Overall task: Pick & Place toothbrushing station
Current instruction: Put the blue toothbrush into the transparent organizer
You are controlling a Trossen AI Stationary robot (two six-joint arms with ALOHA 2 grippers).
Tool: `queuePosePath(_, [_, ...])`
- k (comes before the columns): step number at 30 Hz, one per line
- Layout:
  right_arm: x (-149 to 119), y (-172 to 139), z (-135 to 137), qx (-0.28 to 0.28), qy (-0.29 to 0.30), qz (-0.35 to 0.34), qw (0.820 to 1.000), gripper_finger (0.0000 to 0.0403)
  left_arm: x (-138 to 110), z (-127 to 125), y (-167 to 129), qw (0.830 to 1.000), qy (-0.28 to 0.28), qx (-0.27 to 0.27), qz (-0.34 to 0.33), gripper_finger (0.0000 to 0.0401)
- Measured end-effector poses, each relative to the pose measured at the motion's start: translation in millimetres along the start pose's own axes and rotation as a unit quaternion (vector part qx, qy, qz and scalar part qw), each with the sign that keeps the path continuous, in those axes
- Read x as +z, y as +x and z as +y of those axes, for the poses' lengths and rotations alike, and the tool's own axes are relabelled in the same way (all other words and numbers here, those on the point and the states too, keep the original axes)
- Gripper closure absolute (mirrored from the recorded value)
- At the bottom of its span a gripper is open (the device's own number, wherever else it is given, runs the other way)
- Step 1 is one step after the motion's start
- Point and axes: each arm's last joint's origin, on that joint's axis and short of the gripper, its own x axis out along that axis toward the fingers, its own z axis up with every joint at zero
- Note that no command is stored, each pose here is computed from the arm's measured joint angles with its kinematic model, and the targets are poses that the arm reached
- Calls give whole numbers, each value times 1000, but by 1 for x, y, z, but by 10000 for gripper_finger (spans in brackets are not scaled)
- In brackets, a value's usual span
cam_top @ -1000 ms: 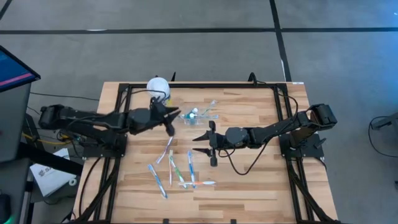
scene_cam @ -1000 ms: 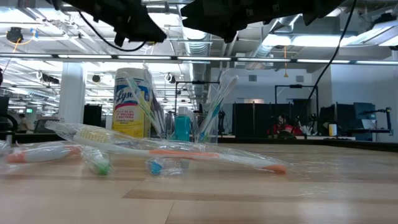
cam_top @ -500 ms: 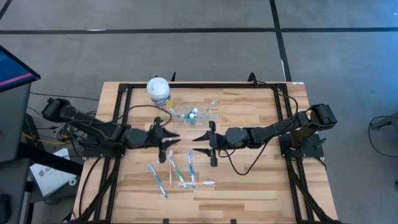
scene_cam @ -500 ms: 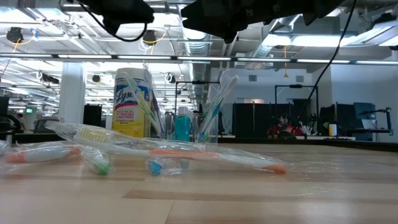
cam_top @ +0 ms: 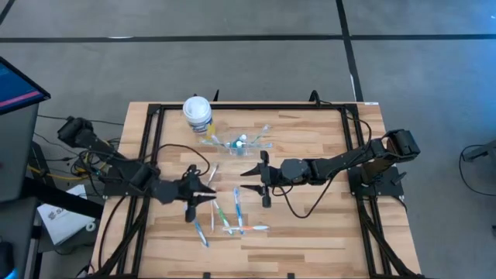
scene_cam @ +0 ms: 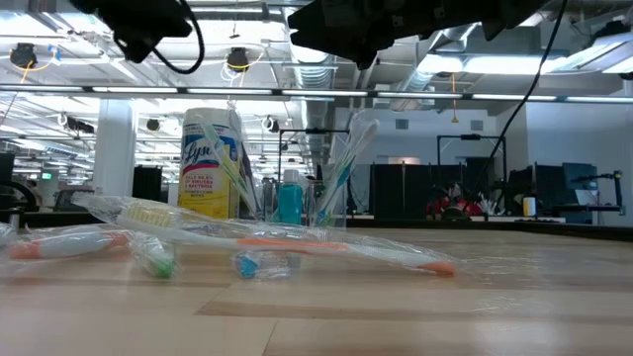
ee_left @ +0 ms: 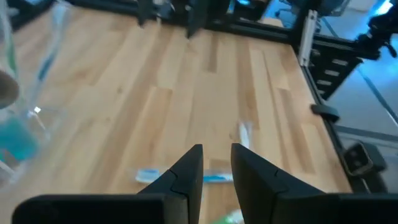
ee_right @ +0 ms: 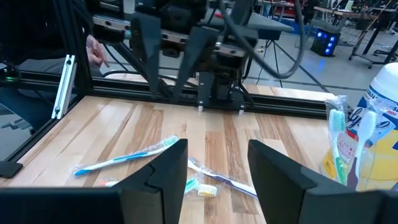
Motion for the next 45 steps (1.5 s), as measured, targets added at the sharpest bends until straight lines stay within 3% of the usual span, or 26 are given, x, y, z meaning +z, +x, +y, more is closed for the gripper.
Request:
queuePosePath(9, [0, 0, 0, 0, 0, 0, 1000, 244, -30, -7, -1, 998, 12, -30, 52, 325])
queuePosePath(17, [0, 0, 0, 0, 0, 0, 1000, 244, -63, -6, -3, 990, -59, -58, 112, 325])
queuePosePath(31, [0, 0, 0, 0, 0, 0, 1000, 244, -94, -6, -11, 986, -33, -75, 146, 325])
queuePosePath(37, [0, 0, 0, 0, 0, 0, 1000, 244, -105, -3, -12, 979, -106, -62, 160, 325])
queuePosePath(45, [0, 0, 0, 0, 0, 0, 1000, 244, -108, -4, -14, 958, -226, -45, 171, 325])
